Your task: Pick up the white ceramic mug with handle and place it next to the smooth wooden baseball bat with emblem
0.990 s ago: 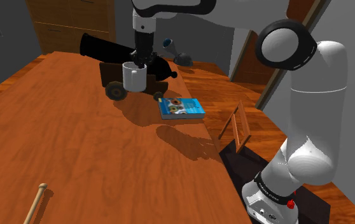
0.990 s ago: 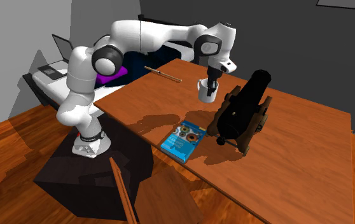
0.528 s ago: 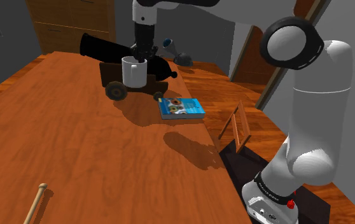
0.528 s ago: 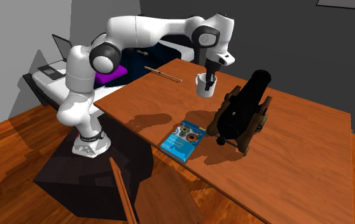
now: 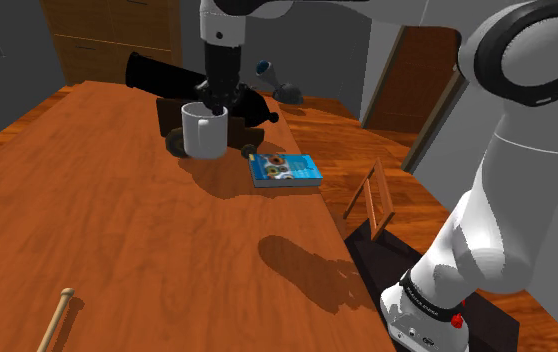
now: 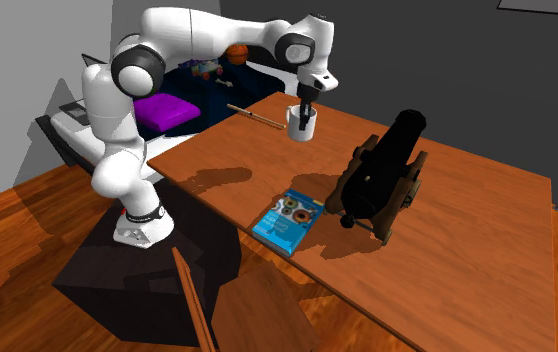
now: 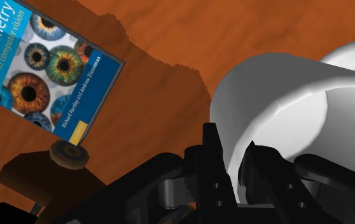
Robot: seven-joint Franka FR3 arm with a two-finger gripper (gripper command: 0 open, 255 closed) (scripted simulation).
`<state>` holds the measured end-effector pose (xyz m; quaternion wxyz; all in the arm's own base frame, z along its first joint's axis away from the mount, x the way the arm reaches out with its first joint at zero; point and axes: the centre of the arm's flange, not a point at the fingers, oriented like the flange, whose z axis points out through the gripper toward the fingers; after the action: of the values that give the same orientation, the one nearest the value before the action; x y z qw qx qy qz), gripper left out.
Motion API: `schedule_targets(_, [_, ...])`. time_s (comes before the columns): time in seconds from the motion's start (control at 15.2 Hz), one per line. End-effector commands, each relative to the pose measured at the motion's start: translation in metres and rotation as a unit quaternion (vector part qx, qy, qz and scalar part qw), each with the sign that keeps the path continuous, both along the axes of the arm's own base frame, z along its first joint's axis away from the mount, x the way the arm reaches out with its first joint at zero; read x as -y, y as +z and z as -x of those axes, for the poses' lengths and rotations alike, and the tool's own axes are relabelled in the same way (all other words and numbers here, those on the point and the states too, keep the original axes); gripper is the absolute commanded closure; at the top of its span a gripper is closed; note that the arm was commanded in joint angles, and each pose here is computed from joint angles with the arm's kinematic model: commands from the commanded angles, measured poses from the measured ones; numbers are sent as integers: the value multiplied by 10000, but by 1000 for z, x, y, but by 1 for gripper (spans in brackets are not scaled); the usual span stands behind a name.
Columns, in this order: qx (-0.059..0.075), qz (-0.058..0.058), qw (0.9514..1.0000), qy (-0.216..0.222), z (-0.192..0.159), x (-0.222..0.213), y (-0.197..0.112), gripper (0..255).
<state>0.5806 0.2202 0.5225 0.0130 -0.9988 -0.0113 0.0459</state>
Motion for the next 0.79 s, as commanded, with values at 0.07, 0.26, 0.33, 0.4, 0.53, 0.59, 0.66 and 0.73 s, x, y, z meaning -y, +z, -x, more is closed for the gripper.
schedule_targets(0.07, [2, 0, 10000, -3, 27, -27, -1, 255])
schedule_targets(0.26, [2, 0, 10000, -3, 57, -53, -1, 255])
schedule_targets(0.33, [2, 0, 10000, -3, 67, -62, -1, 255])
schedule_targets(0.4, [2, 0, 10000, -3, 76, -70, -1, 255])
schedule_targets(0.53, [2, 0, 10000, -3, 96, -88, -1, 255])
schedule_targets(0.59, [2, 0, 10000, -3, 106, -96, -1, 255])
schedule_targets(0.66, [2, 0, 10000, -3, 116, -105, -1, 255])
schedule_targets(0.73, [2, 0, 10000, -3, 126, -114, -1, 255])
